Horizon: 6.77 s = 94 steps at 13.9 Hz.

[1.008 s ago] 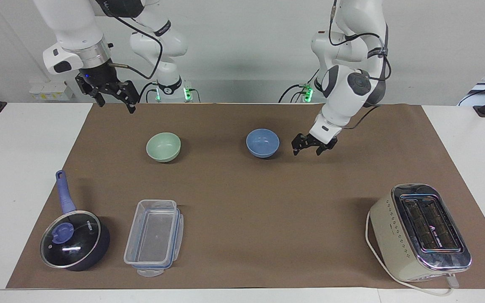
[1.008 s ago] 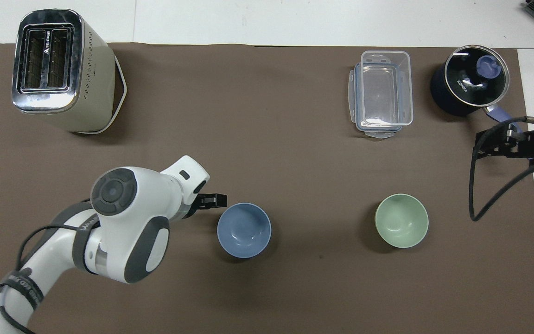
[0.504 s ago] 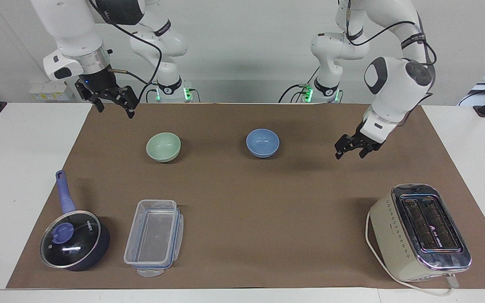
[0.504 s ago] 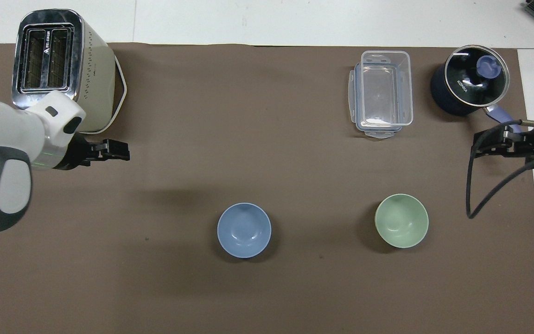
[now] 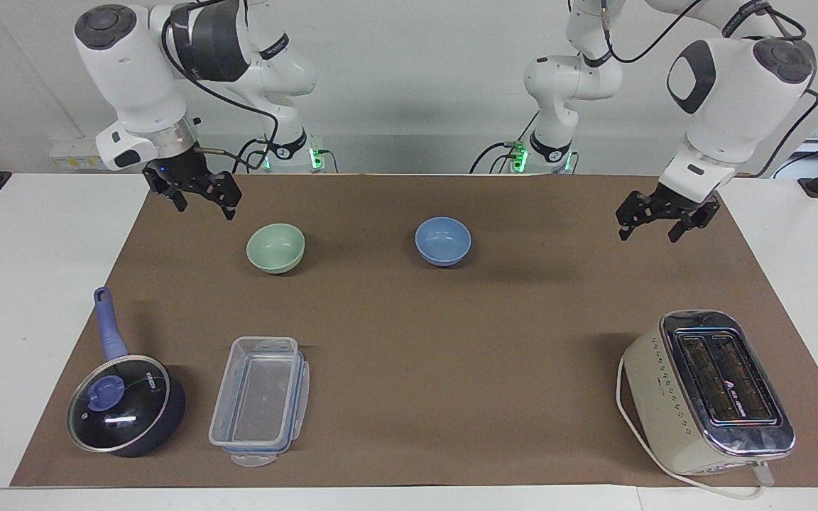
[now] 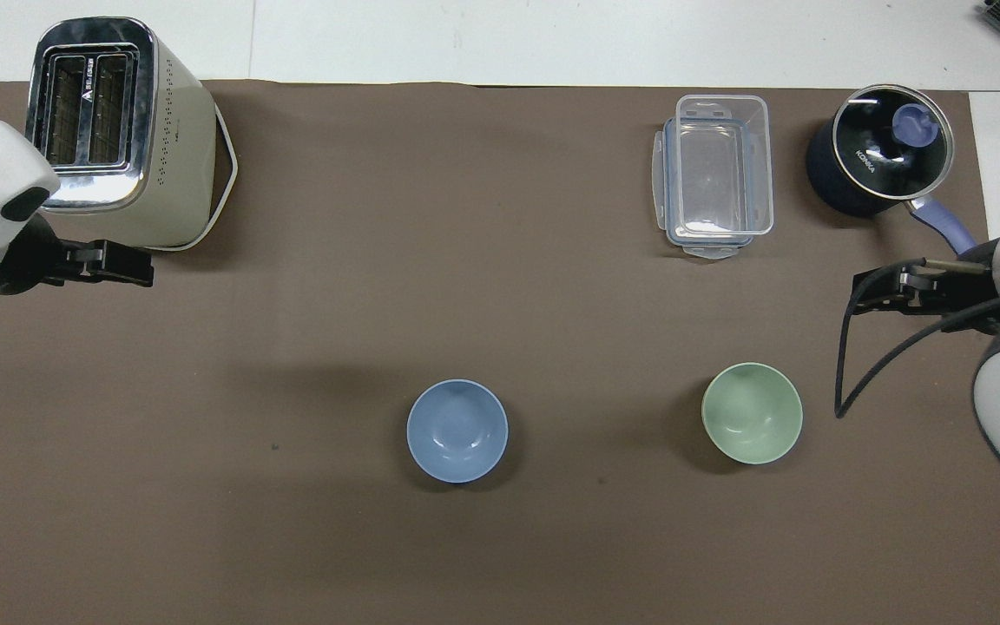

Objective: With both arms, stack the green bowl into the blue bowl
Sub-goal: 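Release the blue bowl and withdraw the left gripper to rest, then reach the right gripper down and grasp the green bowl rim, then carry the green bowl with the right gripper over the blue bowl, then lower the green bowl into the blue bowl and open the right gripper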

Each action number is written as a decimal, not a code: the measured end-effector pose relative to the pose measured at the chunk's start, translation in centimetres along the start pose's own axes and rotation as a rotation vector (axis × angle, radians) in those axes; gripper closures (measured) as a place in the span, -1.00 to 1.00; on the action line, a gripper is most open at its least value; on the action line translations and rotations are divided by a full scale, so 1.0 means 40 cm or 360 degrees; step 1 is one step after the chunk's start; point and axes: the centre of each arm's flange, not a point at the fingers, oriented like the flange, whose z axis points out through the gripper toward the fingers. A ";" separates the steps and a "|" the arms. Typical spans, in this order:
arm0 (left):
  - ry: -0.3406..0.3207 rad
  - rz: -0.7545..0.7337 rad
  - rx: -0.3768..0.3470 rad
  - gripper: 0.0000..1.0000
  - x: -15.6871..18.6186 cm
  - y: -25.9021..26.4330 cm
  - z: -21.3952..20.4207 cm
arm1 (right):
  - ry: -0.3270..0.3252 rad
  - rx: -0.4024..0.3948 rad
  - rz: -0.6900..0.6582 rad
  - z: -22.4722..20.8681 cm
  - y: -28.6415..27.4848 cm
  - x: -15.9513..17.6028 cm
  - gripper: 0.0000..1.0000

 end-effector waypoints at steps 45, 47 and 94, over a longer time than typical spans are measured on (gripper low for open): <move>-0.0023 -0.0002 0.0013 -1.00 -0.010 -0.005 -0.075 | -0.0102 0.0275 -0.0252 0.289 -0.475 -0.336 0.92; -0.0023 -0.0002 0.0013 -1.00 -0.010 -0.005 -0.075 | -0.0113 0.0288 -0.0240 0.296 -0.549 -0.364 0.92; -0.0024 -0.0002 0.0013 -1.00 -0.010 -0.006 -0.075 | -0.0155 0.0322 -0.0029 0.365 -0.751 -0.381 0.00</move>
